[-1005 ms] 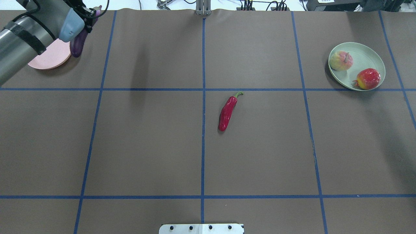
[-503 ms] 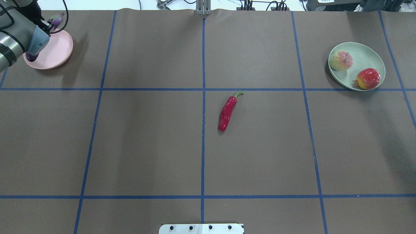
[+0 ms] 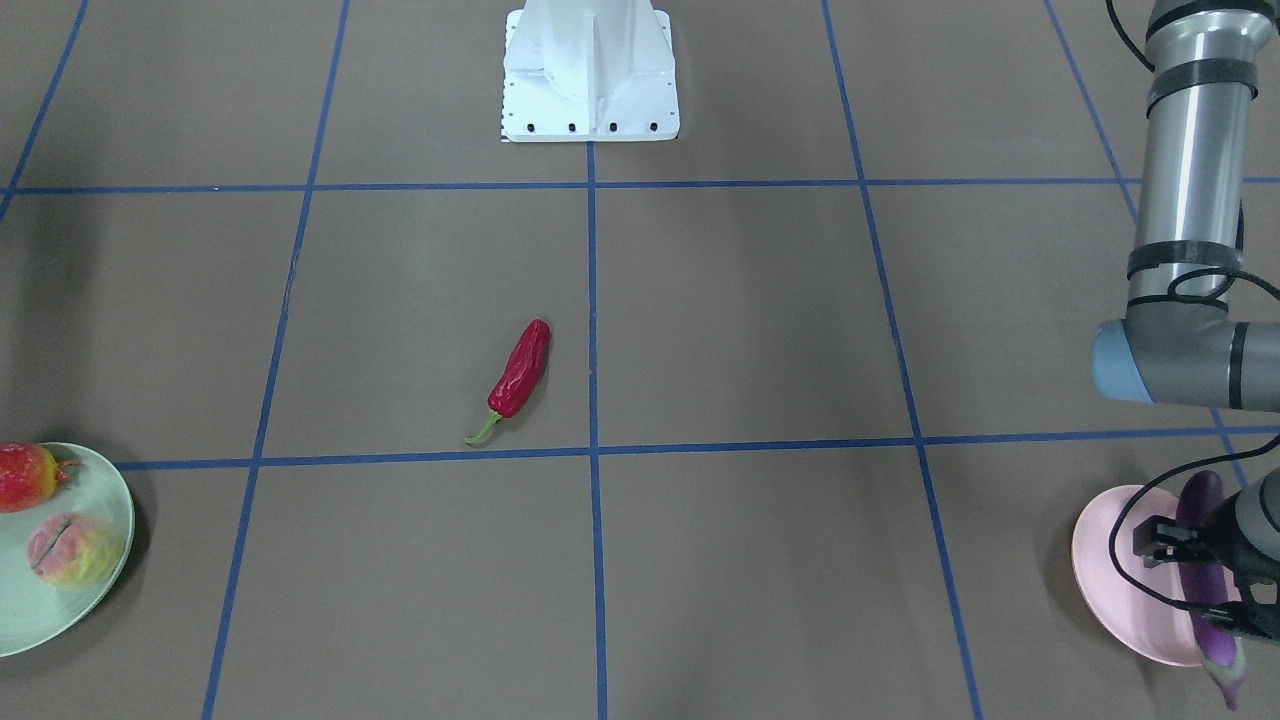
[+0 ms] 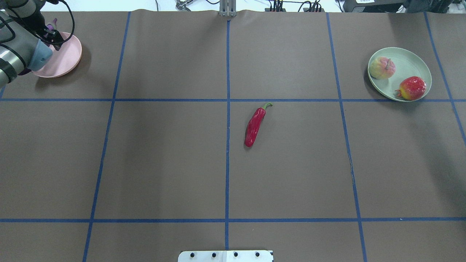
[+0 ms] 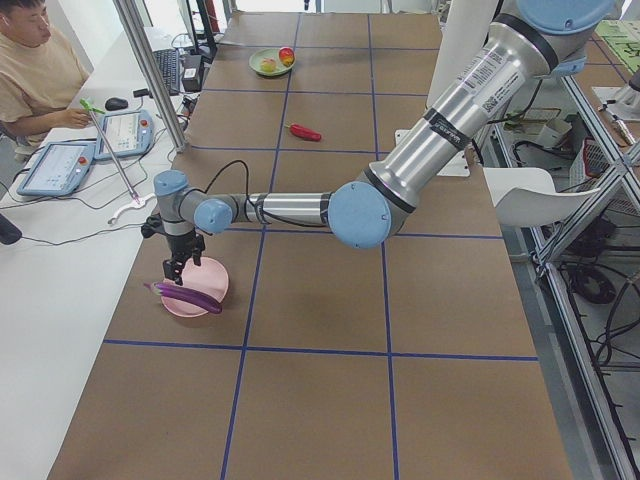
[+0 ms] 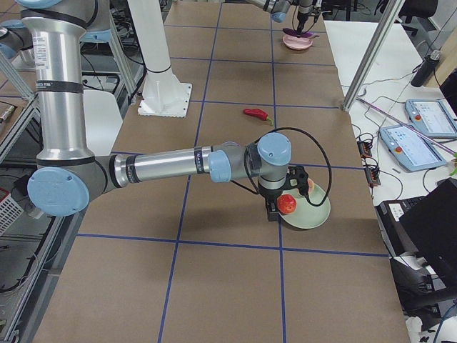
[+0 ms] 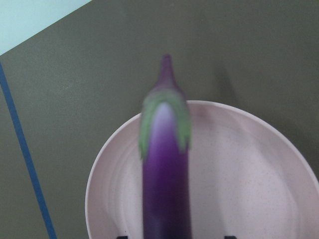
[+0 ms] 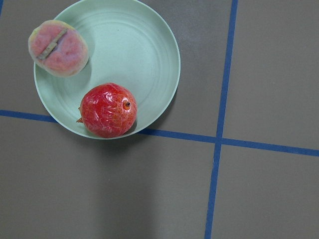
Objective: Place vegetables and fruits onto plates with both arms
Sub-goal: 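Carry the eggplant with the left gripper onto the pink plate and release, then reach the left gripper to the red chili pepper and grasp it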
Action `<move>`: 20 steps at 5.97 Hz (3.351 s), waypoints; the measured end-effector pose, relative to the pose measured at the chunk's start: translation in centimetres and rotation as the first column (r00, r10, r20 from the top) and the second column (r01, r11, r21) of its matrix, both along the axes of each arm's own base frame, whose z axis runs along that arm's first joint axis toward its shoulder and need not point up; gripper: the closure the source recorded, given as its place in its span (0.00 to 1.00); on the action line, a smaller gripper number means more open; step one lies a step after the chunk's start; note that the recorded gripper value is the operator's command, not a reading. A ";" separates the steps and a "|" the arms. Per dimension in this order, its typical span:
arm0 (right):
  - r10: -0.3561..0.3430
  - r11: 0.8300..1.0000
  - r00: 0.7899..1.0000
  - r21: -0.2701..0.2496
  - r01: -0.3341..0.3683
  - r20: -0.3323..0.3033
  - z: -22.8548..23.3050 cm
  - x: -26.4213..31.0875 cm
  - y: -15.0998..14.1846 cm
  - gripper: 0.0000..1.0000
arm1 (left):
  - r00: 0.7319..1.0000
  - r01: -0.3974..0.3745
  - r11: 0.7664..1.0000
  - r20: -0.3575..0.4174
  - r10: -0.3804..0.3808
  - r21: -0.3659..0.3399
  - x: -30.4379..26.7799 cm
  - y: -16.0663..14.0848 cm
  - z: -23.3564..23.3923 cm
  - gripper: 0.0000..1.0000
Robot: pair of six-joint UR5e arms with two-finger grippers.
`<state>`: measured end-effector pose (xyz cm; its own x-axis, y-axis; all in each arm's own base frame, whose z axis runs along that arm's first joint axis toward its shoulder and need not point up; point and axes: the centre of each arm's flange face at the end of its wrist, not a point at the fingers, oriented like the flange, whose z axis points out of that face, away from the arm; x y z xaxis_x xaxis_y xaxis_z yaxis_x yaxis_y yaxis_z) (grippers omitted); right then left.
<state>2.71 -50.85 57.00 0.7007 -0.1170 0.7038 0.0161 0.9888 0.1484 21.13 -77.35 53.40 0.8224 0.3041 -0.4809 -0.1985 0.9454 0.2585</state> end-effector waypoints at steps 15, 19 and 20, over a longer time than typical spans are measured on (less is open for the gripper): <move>-0.006 1.000 1.000 -0.006 0.006 0.018 0.1 -0.3 -0.1 0.00 | 0.934 0.142 0.990 -0.335 -0.125 0.027 49.0 28.4 -41.6 0.19; -0.007 1.000 1.000 -0.003 0.007 0.021 0.0 -0.3 -0.1 0.00 | 0.930 0.102 0.995 -0.355 -0.098 -0.010 48.3 28.2 -42.4 1.00; -0.007 1.000 1.000 -0.004 0.007 0.021 0.0 -0.3 -0.1 0.00 | 0.925 0.093 0.995 -0.368 -0.097 -0.028 47.1 27.1 -42.7 1.00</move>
